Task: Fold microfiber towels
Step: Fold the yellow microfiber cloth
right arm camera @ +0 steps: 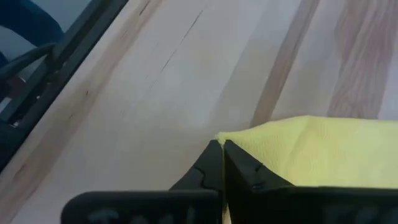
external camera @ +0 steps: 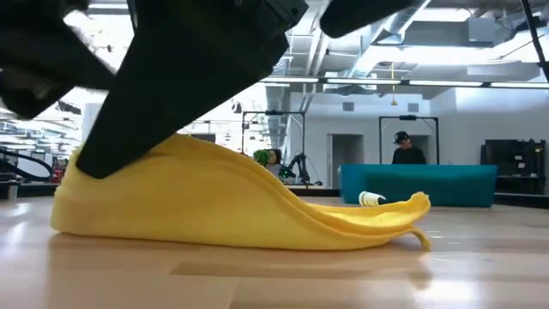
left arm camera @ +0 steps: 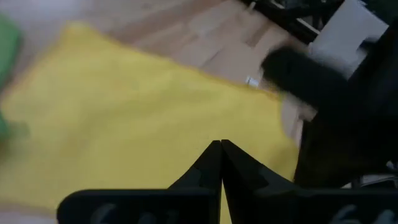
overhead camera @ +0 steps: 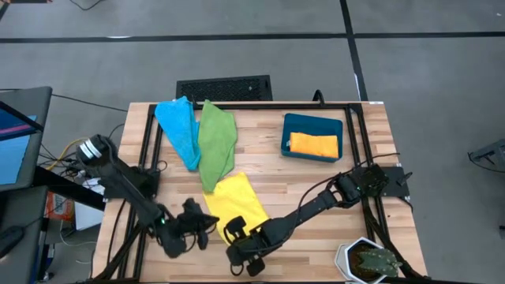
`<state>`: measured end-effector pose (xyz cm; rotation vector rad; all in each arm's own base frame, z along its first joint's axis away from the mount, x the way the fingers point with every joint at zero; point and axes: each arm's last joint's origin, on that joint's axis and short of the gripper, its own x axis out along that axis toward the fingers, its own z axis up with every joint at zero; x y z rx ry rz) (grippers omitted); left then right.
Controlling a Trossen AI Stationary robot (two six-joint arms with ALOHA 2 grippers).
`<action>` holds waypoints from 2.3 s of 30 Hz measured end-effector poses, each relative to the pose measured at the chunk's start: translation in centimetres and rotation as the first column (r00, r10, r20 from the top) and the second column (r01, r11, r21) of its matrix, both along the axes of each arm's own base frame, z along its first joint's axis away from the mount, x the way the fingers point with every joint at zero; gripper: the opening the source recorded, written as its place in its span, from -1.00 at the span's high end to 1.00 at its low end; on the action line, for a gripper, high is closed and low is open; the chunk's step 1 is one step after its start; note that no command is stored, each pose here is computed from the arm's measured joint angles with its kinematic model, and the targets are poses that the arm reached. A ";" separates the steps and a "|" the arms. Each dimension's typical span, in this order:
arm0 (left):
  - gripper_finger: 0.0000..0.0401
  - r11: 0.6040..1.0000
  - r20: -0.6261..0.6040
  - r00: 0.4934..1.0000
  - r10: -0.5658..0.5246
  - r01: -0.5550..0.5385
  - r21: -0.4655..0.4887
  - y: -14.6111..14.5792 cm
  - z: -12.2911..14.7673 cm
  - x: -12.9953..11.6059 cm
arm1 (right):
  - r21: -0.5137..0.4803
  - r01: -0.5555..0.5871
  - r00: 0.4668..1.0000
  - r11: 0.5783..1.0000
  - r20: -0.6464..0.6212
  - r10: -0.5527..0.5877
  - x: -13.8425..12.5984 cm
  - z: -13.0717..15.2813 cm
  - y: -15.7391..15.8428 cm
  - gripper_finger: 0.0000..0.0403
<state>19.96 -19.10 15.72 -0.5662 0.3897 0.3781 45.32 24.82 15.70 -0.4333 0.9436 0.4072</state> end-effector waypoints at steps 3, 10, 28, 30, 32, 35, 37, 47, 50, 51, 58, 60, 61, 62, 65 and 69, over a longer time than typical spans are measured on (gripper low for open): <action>1.00 0.997 0.038 0.999 0.022 -0.020 -0.071 -1.7 -2.2 0.5 | 0.002 -0.002 1.000 1.000 0.008 0.002 0.1 0.0 0.0 0.90; 1.00 0.997 0.008 1.000 0.006 -0.006 -0.081 -4.5 -4.4 3.5 | 0.004 -0.001 1.000 1.000 0.012 0.001 0.1 0.1 0.0 0.90; 1.00 0.994 -0.162 0.986 -0.038 0.021 -0.105 -4.6 -6.1 3.7 | 0.000 0.002 1.000 1.000 -0.001 -0.002 -0.1 0.1 0.0 0.90; 1.00 0.995 -0.185 0.982 -0.042 0.025 -0.095 -4.5 -6.2 3.6 | -0.001 0.003 1.000 1.000 0.000 -0.003 0.0 0.1 0.0 0.92; 1.00 0.996 -0.193 0.980 -0.042 0.024 -0.090 -4.4 -6.2 3.6 | -0.001 0.003 1.000 1.000 0.008 -0.003 0.1 0.2 -0.2 0.92; 1.00 0.995 -0.193 0.980 -0.040 0.023 -0.092 -4.4 -6.2 3.5 | -0.024 0.018 0.999 1.000 0.028 -0.017 0.4 0.3 -0.5 0.90; 1.00 0.995 -0.194 0.980 -0.043 0.025 -0.092 -4.4 -6.2 3.5 | -0.049 0.028 0.999 0.998 0.040 -0.026 0.6 0.3 -0.9 0.90; 1.00 0.992 -0.194 0.979 -0.069 0.046 -0.122 -5.0 -6.2 3.2 | -0.053 0.048 0.994 0.997 0.102 -0.043 2.3 1.9 -4.3 0.91; 1.00 0.990 -0.188 0.980 -0.073 0.049 -0.129 -5.0 -6.1 3.2 | -0.040 0.032 0.992 0.999 0.121 -0.027 2.7 2.0 -4.8 0.92; 1.00 0.990 -0.185 0.980 -0.075 0.051 -0.131 -5.1 -6.1 3.2 | -0.036 0.018 0.991 0.999 0.130 -0.013 2.9 2.1 -4.9 0.92; 1.00 0.988 -0.178 0.977 -0.118 0.097 -0.121 -5.1 -5.0 3.2 | -0.013 -0.045 0.984 0.999 0.175 0.046 3.3 2.5 -4.9 0.91; 1.00 0.988 -0.171 0.977 -0.129 0.111 -0.111 -5.1 -4.6 3.2 | -0.010 -0.052 0.978 0.999 0.201 0.053 3.7 2.7 -5.2 0.92; 1.00 0.988 -0.168 0.977 -0.132 0.116 -0.104 -5.1 -4.4 3.1 | -0.005 -0.051 0.976 0.999 0.213 0.051 3.8 2.7 -5.4 0.92; 1.00 0.988 -0.167 0.976 -0.137 0.122 -0.097 -5.1 -4.2 3.1 | -0.001 -0.046 0.974 0.999 0.222 0.045 4.0 2.8 -5.6 0.93; 1.00 0.985 -0.166 0.974 -0.154 0.139 -0.098 -5.0 -3.6 3.1 | 0.007 -0.026 0.975 1.000 0.222 0.023 4.2 2.9 -6.2 0.92; 1.00 0.977 -0.215 0.954 -0.208 0.192 -0.095 -4.8 -3.0 2.8 | 0.026 -0.023 0.976 0.999 0.218 0.016 4.3 2.9 -6.4 0.89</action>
